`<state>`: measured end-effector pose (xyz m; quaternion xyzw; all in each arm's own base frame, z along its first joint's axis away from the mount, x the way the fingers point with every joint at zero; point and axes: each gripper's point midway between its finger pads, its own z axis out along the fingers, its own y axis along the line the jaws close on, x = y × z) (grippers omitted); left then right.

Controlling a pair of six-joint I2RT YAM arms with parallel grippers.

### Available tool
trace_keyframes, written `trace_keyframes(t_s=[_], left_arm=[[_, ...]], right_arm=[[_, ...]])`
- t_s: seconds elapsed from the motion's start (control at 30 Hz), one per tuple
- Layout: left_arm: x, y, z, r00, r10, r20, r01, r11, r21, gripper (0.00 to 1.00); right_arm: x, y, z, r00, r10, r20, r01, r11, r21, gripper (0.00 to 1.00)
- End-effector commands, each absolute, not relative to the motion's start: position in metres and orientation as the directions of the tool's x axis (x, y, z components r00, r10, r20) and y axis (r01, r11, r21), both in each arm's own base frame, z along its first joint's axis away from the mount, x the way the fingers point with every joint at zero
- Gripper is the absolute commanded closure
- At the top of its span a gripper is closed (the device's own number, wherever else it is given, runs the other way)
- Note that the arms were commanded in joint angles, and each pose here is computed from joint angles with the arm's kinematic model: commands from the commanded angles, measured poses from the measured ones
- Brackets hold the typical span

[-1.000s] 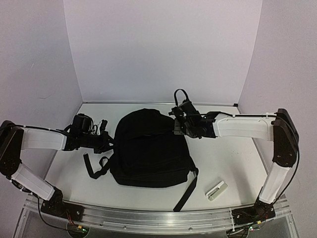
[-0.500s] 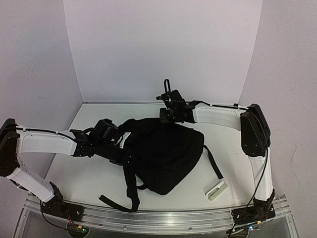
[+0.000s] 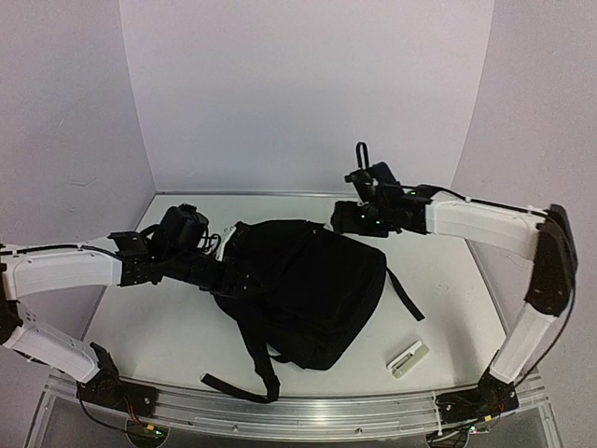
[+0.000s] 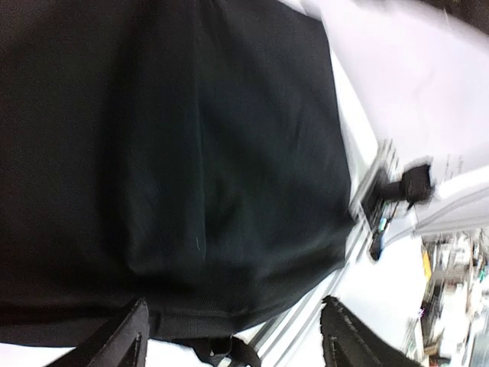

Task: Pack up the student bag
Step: Unzip the student bag at the center of the board, then pick up the stationery from the center of the board.

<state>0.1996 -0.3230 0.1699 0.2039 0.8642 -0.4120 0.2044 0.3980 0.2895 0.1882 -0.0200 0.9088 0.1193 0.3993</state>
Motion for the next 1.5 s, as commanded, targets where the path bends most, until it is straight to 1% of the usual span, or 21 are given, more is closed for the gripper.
trace_keyframes(t_s=[0.0, 0.13, 0.2, 0.3, 0.4, 0.5, 0.6, 0.7, 0.87, 0.97, 1.03, 1.2, 1.27, 1.33, 1.47], left_arm=[[0.237, -0.312, 0.209, -0.806, 0.045, -0.590, 0.498, 0.591, -0.635, 0.21], [0.260, -0.309, 0.202, -0.809, 0.045, -0.586, 0.479, 0.629, -0.613, 0.20], [0.266, -0.312, 0.201, -0.808, 0.048, -0.588, 0.483, 0.626, -0.612, 0.20], [0.272, -0.315, 0.198, -0.810, 0.048, -0.584, 0.484, 0.617, -0.620, 0.20], [0.274, -0.316, 0.192, -0.819, 0.056, -0.571, 0.477, 0.619, -0.624, 0.20], [0.275, -0.315, 0.190, -0.821, 0.055, -0.569, 0.475, 0.618, -0.626, 0.19], [0.276, -0.314, 0.188, -0.821, 0.051, -0.568, 0.472, 0.620, -0.627, 0.19], [0.277, -0.312, 0.189, -0.821, 0.048, -0.569, 0.470, 0.621, -0.626, 0.19], [0.278, -0.310, 0.191, -0.818, 0.043, -0.574, 0.472, 0.622, -0.625, 0.18], [0.278, -0.309, 0.191, -0.817, 0.041, -0.576, 0.470, 0.626, -0.622, 0.18], [0.279, -0.308, 0.191, -0.815, 0.038, -0.578, 0.470, 0.627, -0.621, 0.18], [0.280, -0.306, 0.191, -0.816, 0.034, -0.578, 0.466, 0.630, -0.621, 0.18], [0.280, -0.305, 0.193, -0.814, 0.030, -0.580, 0.465, 0.630, -0.622, 0.18], [0.280, -0.305, 0.195, -0.813, 0.024, -0.582, 0.465, 0.628, -0.624, 0.18], [0.281, -0.303, 0.203, -0.808, 0.006, -0.589, 0.464, 0.623, -0.629, 0.18]], right_arm=[[0.334, 0.236, 0.177, -0.765, 0.218, -0.606, 0.051, 0.958, 0.281, 0.17], [0.279, 0.208, 0.140, -0.827, 0.331, -0.455, 0.175, 0.920, 0.351, 0.18], [0.253, 0.198, 0.121, -0.846, 0.380, -0.374, 0.233, 0.895, 0.381, 0.19], [0.220, 0.184, 0.100, -0.852, 0.440, -0.283, 0.314, 0.862, 0.397, 0.21], [0.188, 0.169, 0.077, -0.862, 0.471, -0.186, 0.384, 0.847, 0.369, 0.21], [0.164, 0.153, 0.061, -0.855, 0.503, -0.124, 0.443, 0.834, 0.330, 0.22], [0.153, 0.146, 0.053, -0.841, 0.533, -0.093, 0.478, 0.812, 0.334, 0.22], [0.148, 0.141, 0.043, -0.838, 0.540, -0.082, 0.495, 0.814, 0.303, 0.22], [0.146, 0.134, 0.031, -0.838, 0.537, -0.093, 0.504, 0.828, 0.247, 0.21], [0.143, 0.137, 0.018, -0.846, 0.529, -0.064, 0.502, 0.832, 0.238, 0.21], [0.147, 0.142, 0.014, -0.846, 0.530, -0.065, 0.499, 0.828, 0.257, 0.23], [0.162, 0.156, 0.011, -0.842, 0.534, -0.079, 0.489, 0.817, 0.307, 0.35], [0.168, 0.161, 0.010, -0.843, 0.530, -0.086, 0.481, 0.817, 0.318, 0.43], [0.174, 0.164, 0.010, -0.844, 0.527, -0.099, 0.475, 0.821, 0.318, 0.55], [0.189, 0.170, 0.029, -0.830, 0.538, -0.147, 0.462, 0.811, 0.359, 0.84]])
